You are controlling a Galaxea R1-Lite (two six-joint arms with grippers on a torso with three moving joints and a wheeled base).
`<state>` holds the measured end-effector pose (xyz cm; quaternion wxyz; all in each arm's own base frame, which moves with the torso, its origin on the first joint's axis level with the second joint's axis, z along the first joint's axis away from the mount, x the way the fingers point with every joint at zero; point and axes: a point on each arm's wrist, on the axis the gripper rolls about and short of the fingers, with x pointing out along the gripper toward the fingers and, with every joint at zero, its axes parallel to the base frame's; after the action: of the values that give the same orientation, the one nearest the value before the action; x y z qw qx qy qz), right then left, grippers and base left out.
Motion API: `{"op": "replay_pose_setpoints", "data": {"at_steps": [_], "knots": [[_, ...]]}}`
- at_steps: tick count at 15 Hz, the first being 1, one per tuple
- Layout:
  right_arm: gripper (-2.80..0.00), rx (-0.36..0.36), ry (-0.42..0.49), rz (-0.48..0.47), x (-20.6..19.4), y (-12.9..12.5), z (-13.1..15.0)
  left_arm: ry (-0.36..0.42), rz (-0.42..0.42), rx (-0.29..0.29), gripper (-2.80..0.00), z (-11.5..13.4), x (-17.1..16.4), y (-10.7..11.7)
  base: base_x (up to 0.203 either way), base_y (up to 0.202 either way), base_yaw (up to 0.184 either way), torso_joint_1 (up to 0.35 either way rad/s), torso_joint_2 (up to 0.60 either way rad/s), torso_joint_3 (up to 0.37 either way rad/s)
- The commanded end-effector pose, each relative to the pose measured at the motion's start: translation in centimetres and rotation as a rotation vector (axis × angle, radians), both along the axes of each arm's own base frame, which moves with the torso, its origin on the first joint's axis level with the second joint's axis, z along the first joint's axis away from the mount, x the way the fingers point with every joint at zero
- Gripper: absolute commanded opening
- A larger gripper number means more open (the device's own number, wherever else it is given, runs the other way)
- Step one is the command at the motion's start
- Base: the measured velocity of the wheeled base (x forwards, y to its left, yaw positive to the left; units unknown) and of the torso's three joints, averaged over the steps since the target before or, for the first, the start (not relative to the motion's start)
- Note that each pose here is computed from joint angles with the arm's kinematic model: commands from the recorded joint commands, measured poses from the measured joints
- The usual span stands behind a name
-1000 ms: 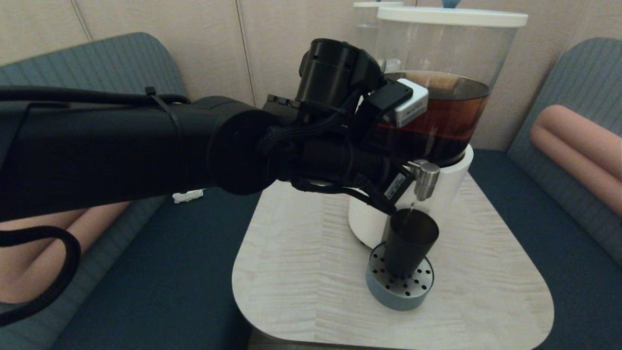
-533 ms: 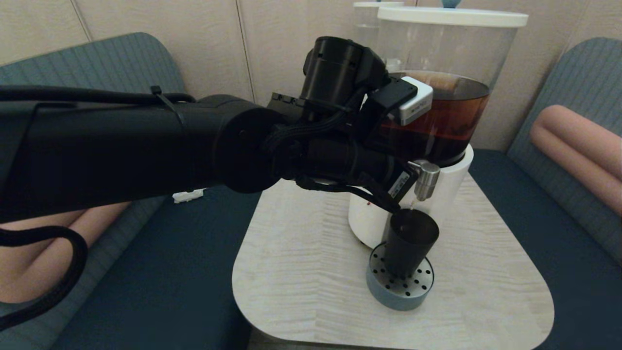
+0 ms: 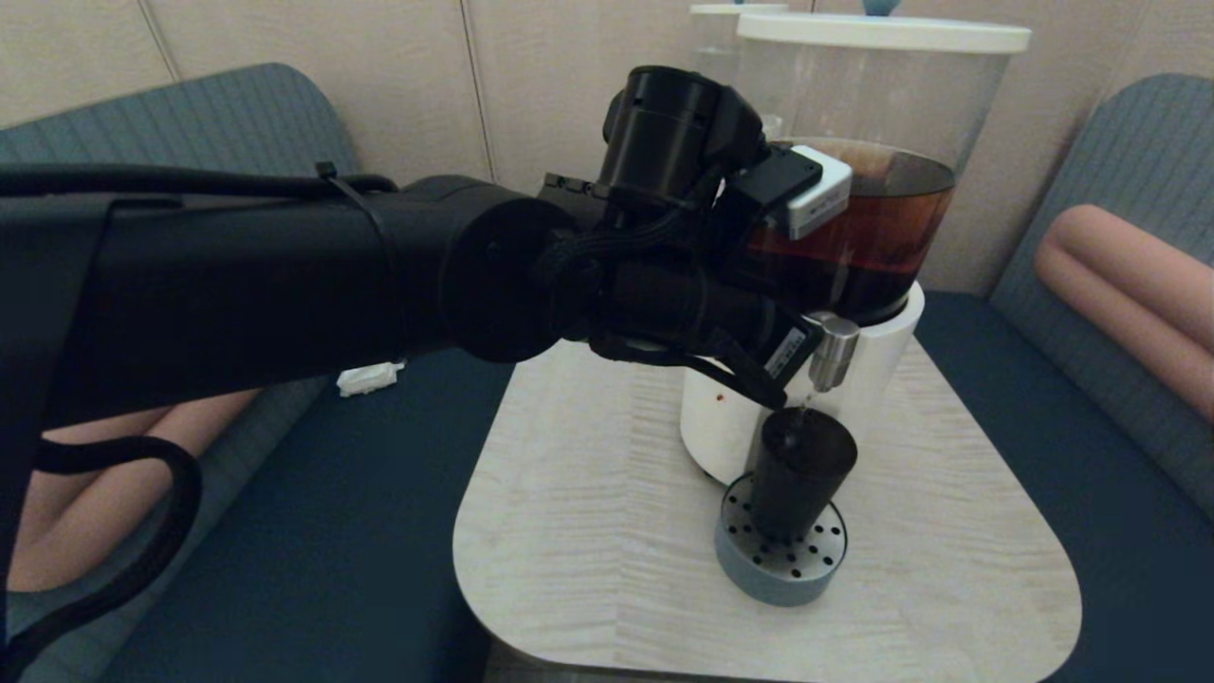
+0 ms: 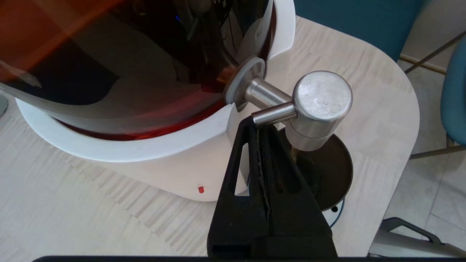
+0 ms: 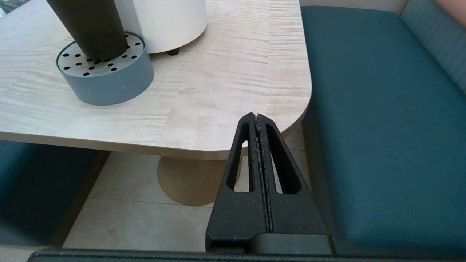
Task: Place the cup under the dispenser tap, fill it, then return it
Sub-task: Turn off the faucet
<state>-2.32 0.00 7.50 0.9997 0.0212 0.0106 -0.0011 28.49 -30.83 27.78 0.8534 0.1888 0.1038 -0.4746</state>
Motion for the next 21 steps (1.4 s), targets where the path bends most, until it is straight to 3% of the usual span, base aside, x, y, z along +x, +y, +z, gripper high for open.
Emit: {"op": "replay_pose_setpoints", "data": {"at_steps": [1,9,21], "knots": [[-2.8,0.001,0.002,0.0,0.0,0.0,0.0,0.001,-0.002,0.003,-2.8,-0.1,0.1,-0.1,0.0,0.0,0.0,0.0,0.0,0.0],[-2.8,0.001,0.002,0.0,0.0,0.0,0.0,0.004,-0.007,0.017,-2.8,-0.5,0.2,-0.4,0.0,0.0,0.0,0.0,0.0,0.0],[-2.8,0.001,0.002,0.0,0.0,0.0,0.0,-0.029,-0.034,-0.014,-2.8,0.9,-1.2,-0.5,0.0,0.0,0.0,0.0,0.0,0.0]]}}
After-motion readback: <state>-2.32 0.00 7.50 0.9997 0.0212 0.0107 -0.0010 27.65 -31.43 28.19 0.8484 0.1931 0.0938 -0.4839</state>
